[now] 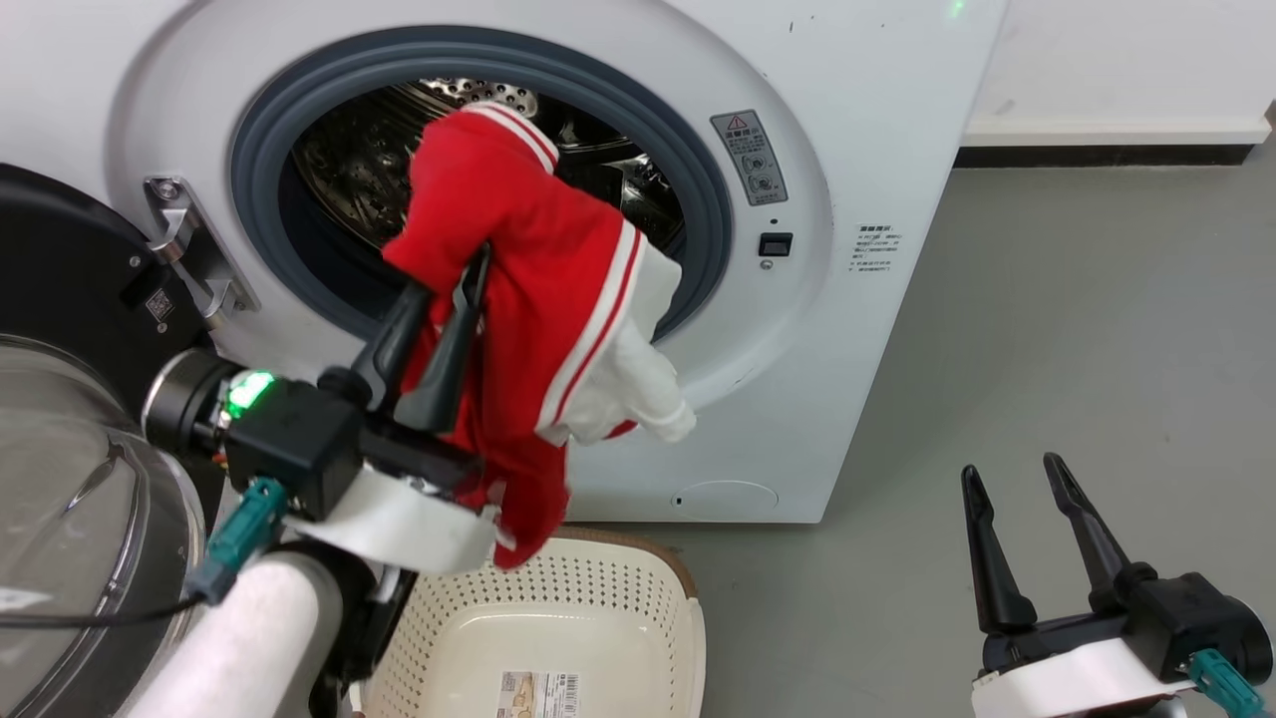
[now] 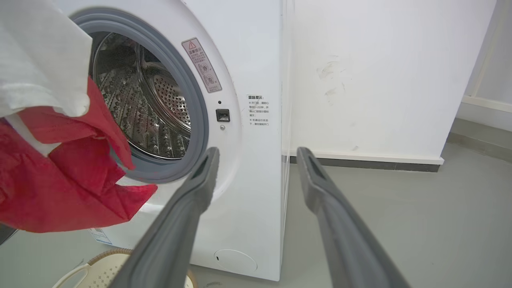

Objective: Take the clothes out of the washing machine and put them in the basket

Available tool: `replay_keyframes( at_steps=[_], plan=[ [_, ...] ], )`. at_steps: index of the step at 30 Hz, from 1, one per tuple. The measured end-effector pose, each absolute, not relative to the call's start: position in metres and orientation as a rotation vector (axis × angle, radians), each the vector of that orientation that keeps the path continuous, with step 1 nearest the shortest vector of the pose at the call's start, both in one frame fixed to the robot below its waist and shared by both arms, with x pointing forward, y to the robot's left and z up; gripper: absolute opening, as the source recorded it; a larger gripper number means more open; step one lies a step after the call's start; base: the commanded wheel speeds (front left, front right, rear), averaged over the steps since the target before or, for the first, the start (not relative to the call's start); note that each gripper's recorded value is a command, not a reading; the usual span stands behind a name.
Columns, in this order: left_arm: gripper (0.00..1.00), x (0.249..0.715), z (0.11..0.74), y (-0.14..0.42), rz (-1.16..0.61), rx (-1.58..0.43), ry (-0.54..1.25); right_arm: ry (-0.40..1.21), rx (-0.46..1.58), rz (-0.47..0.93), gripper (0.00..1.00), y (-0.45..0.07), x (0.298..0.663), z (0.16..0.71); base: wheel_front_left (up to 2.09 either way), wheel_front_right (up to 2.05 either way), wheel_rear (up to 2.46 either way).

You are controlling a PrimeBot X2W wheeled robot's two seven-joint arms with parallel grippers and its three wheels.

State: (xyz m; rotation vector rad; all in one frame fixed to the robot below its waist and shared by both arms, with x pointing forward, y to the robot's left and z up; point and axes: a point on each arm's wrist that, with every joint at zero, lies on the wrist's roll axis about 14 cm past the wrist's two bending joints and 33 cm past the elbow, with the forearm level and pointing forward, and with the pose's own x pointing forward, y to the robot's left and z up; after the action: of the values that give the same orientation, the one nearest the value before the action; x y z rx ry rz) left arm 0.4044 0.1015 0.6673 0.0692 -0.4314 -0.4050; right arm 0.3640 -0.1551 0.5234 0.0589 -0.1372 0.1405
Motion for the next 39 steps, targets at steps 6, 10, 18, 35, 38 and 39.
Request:
replay_keyframes(
  at_steps=[6, 10, 18, 35, 38, 39],
  plan=[
    [0.00, 0.386, 0.649, 0.091, -0.448, 0.071, -0.366, -0.139, 0.060, 0.136, 1.00, -0.157, 0.362, 0.524, 0.00, 0.00, 0.00],
    [0.00, 0.381, 0.625, 0.088, -0.466, 0.053, -0.287, -0.133, 0.060, 0.134, 1.00, -0.157, 0.363, 0.522, 0.00, 0.00, 0.00],
    [0.00, 0.373, 0.563, 0.076, -0.503, 0.004, -0.100, -0.114, 0.055, 0.126, 1.00, -0.160, 0.369, 0.515, 0.00, 0.00, 0.00],
    [0.00, 0.384, 0.374, 0.072, -0.509, -0.045, 0.387, -0.058, 0.022, 0.080, 1.00, -0.177, 0.412, 0.489, 0.00, 0.00, 0.00],
    [0.00, 0.388, 0.336, 0.073, -0.511, -0.026, 0.483, -0.043, 0.018, 0.070, 1.00, -0.181, 0.424, 0.481, 0.00, 0.00, 0.00],
    [0.00, 0.389, 0.324, 0.073, -0.511, -0.024, 0.515, -0.038, 0.017, 0.067, 1.00, -0.182, 0.428, 0.478, 0.00, 0.00, 0.00]
  ],
)
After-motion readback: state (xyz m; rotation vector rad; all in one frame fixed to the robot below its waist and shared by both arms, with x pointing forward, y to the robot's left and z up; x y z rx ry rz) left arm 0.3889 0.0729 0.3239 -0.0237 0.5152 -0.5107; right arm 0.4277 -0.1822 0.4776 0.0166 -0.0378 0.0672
